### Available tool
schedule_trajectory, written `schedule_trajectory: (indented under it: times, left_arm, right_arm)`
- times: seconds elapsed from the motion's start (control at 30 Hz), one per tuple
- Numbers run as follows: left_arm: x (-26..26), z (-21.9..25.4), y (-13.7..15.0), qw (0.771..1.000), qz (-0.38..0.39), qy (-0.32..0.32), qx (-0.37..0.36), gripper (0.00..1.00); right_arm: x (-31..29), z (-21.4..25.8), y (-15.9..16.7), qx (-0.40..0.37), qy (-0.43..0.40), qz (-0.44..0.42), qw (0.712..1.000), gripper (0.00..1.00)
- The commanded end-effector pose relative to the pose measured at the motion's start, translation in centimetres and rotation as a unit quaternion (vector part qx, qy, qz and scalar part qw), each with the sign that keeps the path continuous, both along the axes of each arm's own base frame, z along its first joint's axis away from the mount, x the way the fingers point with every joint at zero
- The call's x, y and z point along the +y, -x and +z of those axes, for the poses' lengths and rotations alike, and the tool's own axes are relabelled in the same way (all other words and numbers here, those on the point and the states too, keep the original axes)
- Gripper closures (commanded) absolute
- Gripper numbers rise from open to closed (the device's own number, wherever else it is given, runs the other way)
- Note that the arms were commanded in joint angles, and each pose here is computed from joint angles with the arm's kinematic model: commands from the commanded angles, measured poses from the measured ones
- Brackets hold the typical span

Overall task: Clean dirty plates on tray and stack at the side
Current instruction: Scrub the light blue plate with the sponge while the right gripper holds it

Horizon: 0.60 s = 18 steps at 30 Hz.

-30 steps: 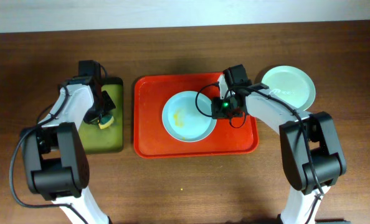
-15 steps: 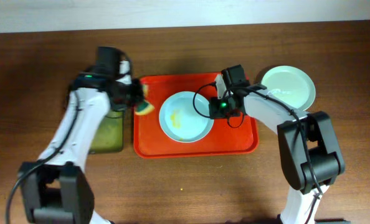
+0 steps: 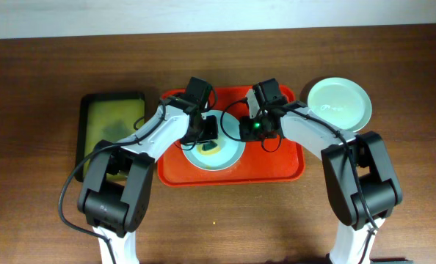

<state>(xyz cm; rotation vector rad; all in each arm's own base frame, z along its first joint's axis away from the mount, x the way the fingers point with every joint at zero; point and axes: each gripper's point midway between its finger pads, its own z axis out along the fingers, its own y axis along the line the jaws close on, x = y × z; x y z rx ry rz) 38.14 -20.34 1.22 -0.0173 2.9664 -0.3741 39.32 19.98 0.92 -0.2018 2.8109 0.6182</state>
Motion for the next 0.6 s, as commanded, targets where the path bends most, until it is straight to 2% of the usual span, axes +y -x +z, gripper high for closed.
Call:
schedule_trajectory:
  times: [0.0,0.1,0.17,0.23,0.3,0.37,0.47,0.5,0.57]
  left_arm:
    - [3.4,-2.3,-0.4,0.994,0.003,-0.111,-0.016,1.00]
    - [8.8,-1.5,-1.2,0.966,0.030,-0.253,-0.049,1.00]
    - [10.9,-0.6,-1.5,0.949,0.039,-0.307,-0.061,1.00]
    - [11.8,0.3,-1.9,0.943,0.047,-0.323,-0.067,1.00]
    - [11.4,1.4,-2.4,0.946,0.051,-0.311,-0.074,1.00]
    - [9.6,2.6,-2.8,0.960,0.051,-0.263,-0.077,1.00]
    - [3.8,3.3,-2.0,0.994,0.021,-0.097,-0.046,1.00]
    - [1.3,3.4,-1.3,0.999,0.003,-0.028,-0.025,1.00]
    - [-0.2,3.3,-1.0,1.000,-0.008,0.014,-0.012,1.00]
  right_arm:
    - [0.7,0.2,-0.2,-0.001,-0.011,0.003,1.000,0.96]
    - [0.7,0.2,-0.2,-0.001,-0.011,0.003,1.000,0.96]
    - [0.7,0.2,-0.3,-0.001,-0.011,0.003,1.000,0.96]
    - [0.7,0.2,-0.3,-0.001,-0.011,0.003,1.000,0.96]
    - [0.7,0.2,-0.3,-0.001,-0.011,0.003,1.000,0.96]
    - [0.7,0.2,-0.3,-0.001,-0.011,0.003,1.000,0.96]
    - [0.7,0.2,-0.3,-0.003,-0.011,0.003,1.000,0.96]
    - [0.7,0.2,-0.4,-0.005,-0.012,0.003,1.000,0.96]
    - [0.8,0.3,-0.5,-0.007,-0.013,0.003,1.000,0.96]
